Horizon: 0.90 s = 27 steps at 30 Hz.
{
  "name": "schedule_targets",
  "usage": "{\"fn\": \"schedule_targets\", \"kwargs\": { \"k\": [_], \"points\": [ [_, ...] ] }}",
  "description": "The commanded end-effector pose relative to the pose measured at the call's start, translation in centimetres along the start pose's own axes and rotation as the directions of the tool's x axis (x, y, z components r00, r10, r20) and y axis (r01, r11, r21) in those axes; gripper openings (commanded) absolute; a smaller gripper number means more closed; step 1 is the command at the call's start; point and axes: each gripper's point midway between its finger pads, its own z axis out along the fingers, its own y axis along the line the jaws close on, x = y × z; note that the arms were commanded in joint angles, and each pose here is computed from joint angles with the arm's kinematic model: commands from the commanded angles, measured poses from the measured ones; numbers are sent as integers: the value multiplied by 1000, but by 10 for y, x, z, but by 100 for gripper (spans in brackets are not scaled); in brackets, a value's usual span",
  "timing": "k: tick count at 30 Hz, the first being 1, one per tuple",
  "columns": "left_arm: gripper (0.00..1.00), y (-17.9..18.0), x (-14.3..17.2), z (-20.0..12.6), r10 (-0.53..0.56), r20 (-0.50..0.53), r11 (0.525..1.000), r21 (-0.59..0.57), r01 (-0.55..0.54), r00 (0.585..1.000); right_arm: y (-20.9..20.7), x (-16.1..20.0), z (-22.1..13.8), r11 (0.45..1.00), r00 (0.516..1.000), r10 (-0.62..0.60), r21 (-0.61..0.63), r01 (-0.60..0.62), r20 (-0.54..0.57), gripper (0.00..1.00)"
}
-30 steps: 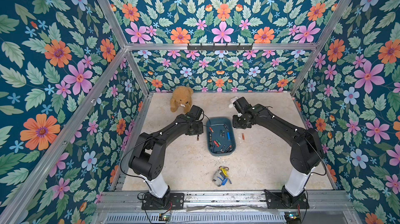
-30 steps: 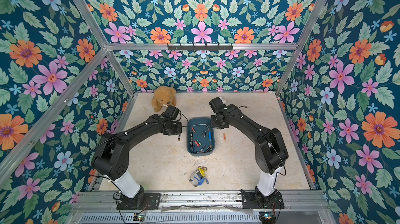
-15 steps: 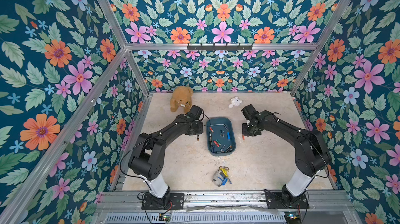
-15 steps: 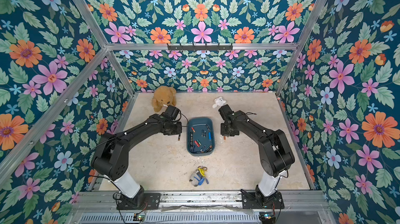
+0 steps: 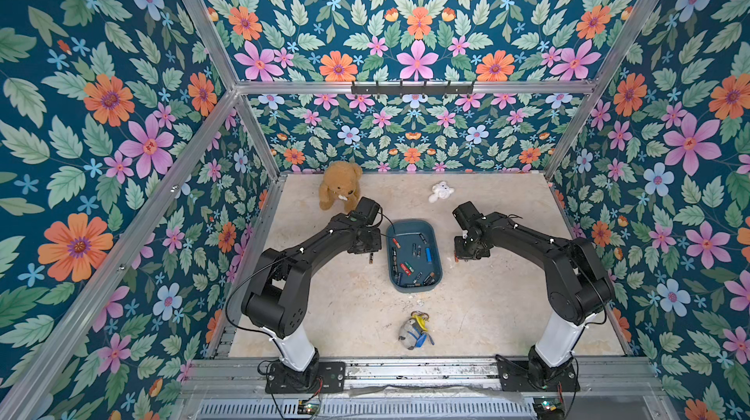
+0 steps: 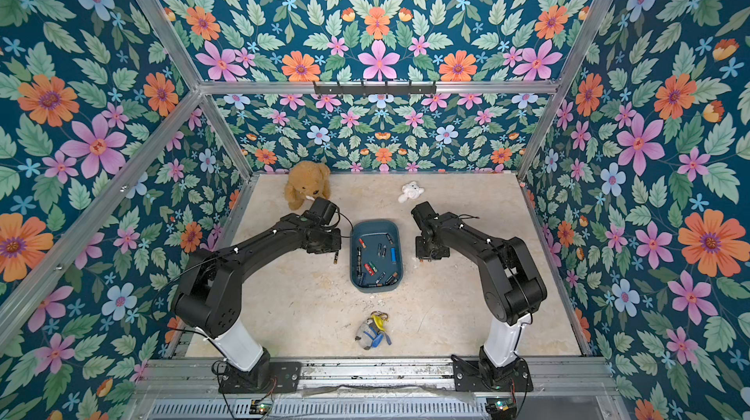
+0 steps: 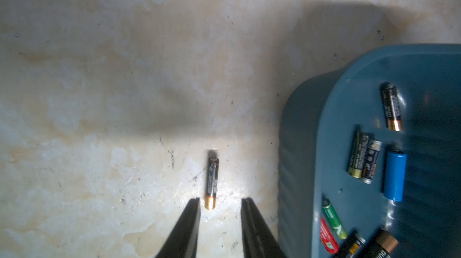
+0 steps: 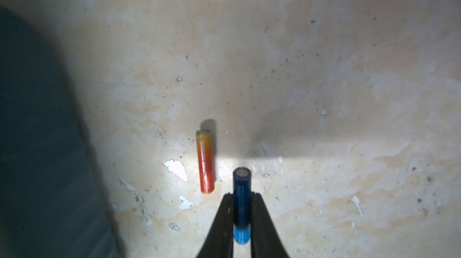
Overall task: Take the batteries out of the storage box
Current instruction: Place the battery at the center of the board.
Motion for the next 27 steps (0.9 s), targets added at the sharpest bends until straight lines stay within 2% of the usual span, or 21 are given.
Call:
{"fn": "schedule_targets", "kwargs": {
  "k": [1,27],
  "points": [
    [34,2,2,0,-4,-10,1000,-8,4,1000,-2,-6,3,1000,1000,-15,15,15,16,16],
    [34,3,7,2,-6,-21,1000,-10,6,1000,-3,-8,18,1000,1000,-21,22,21,-3,16]
  ]
}}
